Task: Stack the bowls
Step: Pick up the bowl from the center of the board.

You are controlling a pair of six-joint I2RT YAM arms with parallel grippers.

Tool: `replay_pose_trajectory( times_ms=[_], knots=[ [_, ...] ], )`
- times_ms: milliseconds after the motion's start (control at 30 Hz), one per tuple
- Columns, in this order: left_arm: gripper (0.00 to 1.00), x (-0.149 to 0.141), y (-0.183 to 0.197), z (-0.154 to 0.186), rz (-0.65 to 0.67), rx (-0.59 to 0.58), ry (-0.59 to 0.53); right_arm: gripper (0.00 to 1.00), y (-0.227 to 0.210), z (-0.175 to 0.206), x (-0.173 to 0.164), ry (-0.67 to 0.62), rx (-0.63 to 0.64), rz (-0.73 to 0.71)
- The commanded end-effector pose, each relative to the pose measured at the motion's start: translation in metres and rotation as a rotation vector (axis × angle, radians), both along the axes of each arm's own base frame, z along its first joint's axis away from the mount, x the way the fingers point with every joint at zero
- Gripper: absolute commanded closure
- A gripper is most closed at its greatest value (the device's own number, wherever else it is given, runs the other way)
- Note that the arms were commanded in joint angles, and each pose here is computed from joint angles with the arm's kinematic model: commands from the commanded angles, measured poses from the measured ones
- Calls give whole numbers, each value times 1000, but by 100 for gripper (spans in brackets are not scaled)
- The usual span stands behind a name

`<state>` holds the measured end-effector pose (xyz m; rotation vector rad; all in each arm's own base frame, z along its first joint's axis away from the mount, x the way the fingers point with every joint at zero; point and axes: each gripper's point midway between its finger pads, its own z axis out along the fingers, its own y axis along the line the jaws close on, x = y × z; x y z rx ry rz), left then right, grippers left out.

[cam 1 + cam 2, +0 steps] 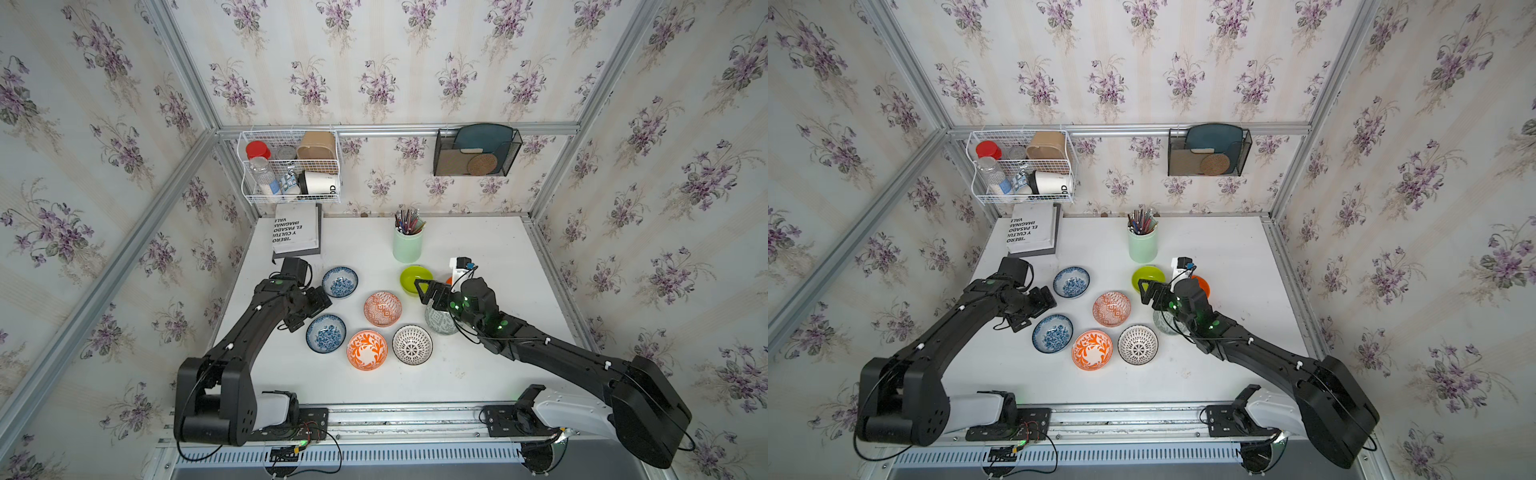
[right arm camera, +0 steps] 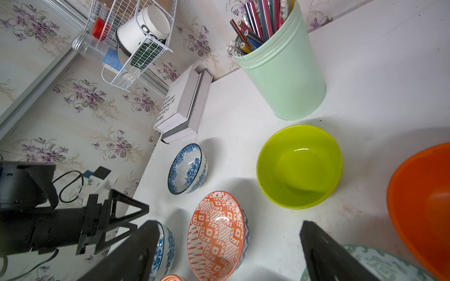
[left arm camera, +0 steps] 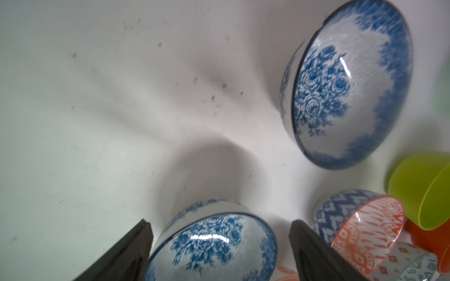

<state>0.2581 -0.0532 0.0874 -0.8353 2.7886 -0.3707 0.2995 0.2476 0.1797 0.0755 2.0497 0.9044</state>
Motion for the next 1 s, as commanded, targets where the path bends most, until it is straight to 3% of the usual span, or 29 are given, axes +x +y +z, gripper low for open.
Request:
replay_pose_trajectory(
  times_ms=[0,367,567,967],
  knots=[
    [10,-31,5,-3,26,8,53,4,3,7,0,-17,25,6],
    [22,-67,2,-23,20,-30,76,0,1,6,-3,-17,39,7],
    [30,-67,3,-31,7,-21,87,0,1,4,-3,-12,38,9],
    [77,-59,2,-37,4,-18,92,0,2,3,-2,-6,35,8]
  ],
)
